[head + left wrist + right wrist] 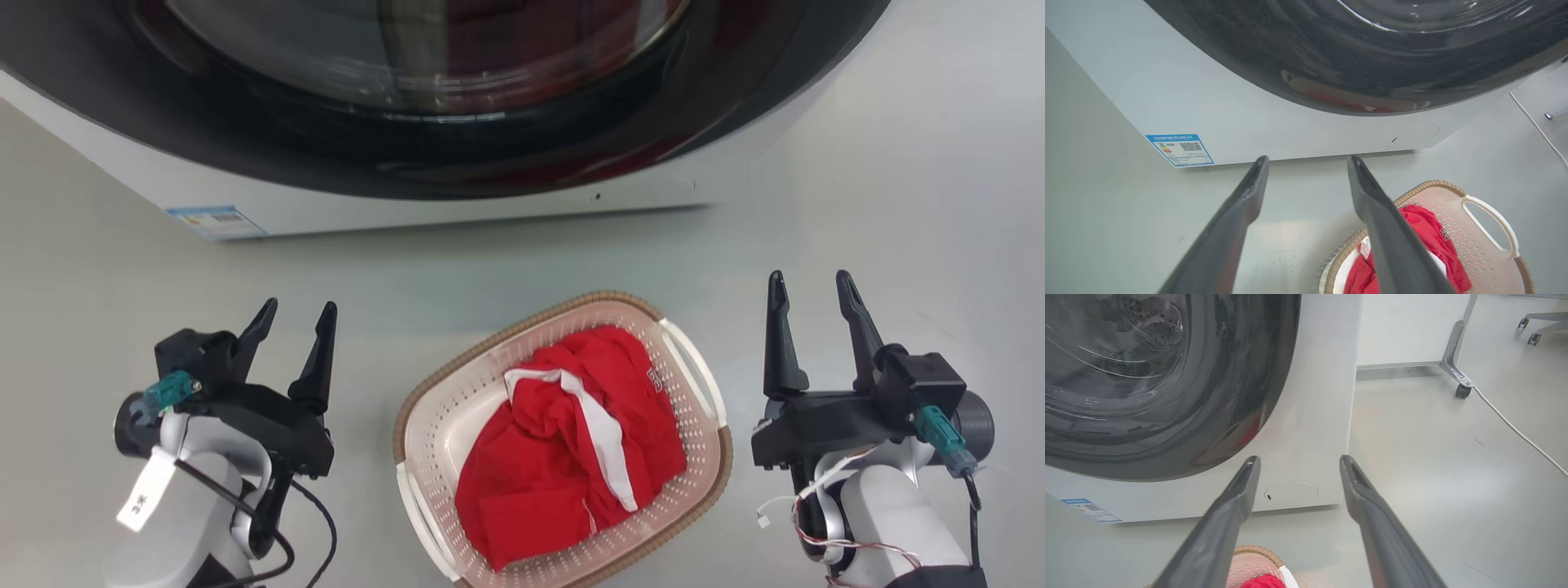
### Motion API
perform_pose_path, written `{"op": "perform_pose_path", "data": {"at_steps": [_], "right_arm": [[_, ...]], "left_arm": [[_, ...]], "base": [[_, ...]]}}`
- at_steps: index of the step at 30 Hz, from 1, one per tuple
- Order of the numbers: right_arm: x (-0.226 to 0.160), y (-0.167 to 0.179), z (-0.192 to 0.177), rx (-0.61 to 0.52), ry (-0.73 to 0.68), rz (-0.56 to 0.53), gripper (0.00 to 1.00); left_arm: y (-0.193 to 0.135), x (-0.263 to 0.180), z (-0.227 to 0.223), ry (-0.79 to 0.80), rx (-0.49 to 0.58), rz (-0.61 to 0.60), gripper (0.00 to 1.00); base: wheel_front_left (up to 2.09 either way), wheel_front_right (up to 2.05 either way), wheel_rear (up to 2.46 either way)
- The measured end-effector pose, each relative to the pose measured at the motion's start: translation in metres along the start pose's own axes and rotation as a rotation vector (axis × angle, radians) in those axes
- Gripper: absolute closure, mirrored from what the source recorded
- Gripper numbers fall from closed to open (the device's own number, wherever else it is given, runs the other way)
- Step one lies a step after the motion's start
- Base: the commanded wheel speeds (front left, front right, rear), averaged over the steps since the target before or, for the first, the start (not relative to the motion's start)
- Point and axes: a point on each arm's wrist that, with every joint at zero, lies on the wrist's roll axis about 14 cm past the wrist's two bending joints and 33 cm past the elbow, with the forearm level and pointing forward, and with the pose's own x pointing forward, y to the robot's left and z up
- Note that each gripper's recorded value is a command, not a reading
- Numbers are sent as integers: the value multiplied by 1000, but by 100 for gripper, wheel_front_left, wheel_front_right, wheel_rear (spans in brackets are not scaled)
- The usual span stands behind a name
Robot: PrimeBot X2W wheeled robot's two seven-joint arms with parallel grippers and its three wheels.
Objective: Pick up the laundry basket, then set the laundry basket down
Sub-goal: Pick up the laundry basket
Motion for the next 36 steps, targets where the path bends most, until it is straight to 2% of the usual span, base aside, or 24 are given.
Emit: {"op": "perform_pose_path", "data": {"at_steps": [9, 21, 36], "right_arm": [[-21, 0, 34, -21, -78, 11, 0], [-50, 8, 73, -67, -181, 59, 0], [-91, 8, 86, -78, -227, 65, 0]], "left_arm": [[-2, -37, 51, -172, -3, 52, 0], [-14, -102, 109, -407, 66, 73, 0], [-28, -171, 130, -560, 103, 83, 0]], "base": [[0, 0, 0], [0, 0, 0], [0, 0, 0]]}}
